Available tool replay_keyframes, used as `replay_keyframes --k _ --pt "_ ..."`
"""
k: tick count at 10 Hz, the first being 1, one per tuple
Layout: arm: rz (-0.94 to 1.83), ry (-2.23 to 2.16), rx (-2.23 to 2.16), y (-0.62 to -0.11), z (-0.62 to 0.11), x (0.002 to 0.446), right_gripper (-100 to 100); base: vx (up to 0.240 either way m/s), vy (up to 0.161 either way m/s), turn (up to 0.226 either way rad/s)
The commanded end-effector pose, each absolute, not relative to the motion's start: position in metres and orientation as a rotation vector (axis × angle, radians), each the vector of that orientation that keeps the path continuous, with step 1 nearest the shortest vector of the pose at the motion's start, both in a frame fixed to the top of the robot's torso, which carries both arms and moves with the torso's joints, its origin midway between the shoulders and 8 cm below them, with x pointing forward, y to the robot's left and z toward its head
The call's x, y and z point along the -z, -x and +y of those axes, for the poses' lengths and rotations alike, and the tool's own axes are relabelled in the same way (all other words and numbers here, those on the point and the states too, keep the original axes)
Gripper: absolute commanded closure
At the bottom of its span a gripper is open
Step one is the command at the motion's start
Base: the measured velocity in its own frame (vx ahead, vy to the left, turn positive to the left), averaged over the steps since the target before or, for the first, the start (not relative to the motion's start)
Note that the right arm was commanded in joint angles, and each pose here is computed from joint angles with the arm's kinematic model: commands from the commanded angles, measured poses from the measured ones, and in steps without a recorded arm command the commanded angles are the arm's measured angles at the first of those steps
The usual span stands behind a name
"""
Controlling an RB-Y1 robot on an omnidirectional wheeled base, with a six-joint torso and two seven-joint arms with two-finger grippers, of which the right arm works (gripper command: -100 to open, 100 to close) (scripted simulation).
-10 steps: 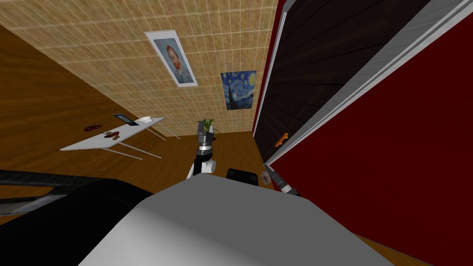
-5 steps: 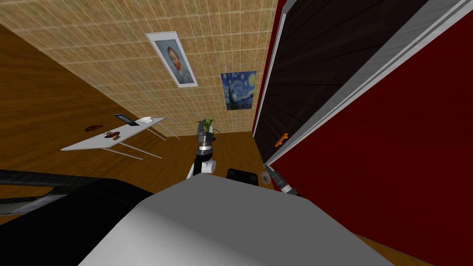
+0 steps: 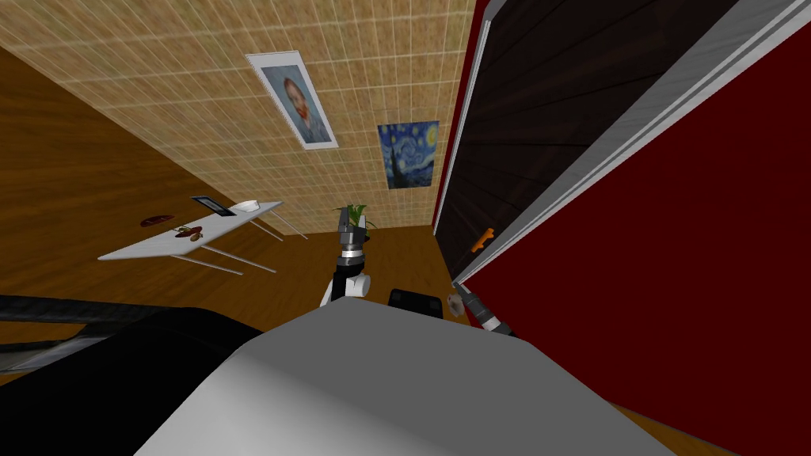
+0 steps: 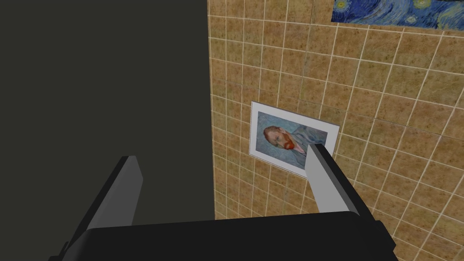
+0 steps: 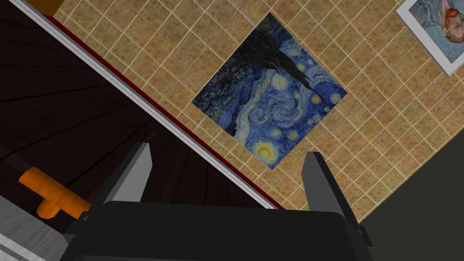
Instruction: Push the door open
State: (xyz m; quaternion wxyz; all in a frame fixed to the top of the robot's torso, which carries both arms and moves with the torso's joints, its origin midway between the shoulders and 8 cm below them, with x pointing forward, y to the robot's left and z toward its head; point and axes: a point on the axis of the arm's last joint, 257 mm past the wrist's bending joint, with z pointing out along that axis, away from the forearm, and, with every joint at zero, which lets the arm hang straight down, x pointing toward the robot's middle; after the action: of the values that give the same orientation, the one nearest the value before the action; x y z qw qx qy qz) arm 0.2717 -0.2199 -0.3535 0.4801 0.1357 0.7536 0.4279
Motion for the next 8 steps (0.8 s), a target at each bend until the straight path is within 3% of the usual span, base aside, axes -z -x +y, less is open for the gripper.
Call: replay_keyframes --k 1,4,8 --pt "1.839 -0.331 -1.044 -0.272 -0.220 0.353 -100 0.003 0.004 0.011" --pt "1.839 -0.331 -1.044 -0.272 -0.220 0.353 -100 0.001 0.001 0.004" --pt "1.822 -0.337 -1.008 -0.274 -0.233 0.353 -100 0.068 0.018 0.008"
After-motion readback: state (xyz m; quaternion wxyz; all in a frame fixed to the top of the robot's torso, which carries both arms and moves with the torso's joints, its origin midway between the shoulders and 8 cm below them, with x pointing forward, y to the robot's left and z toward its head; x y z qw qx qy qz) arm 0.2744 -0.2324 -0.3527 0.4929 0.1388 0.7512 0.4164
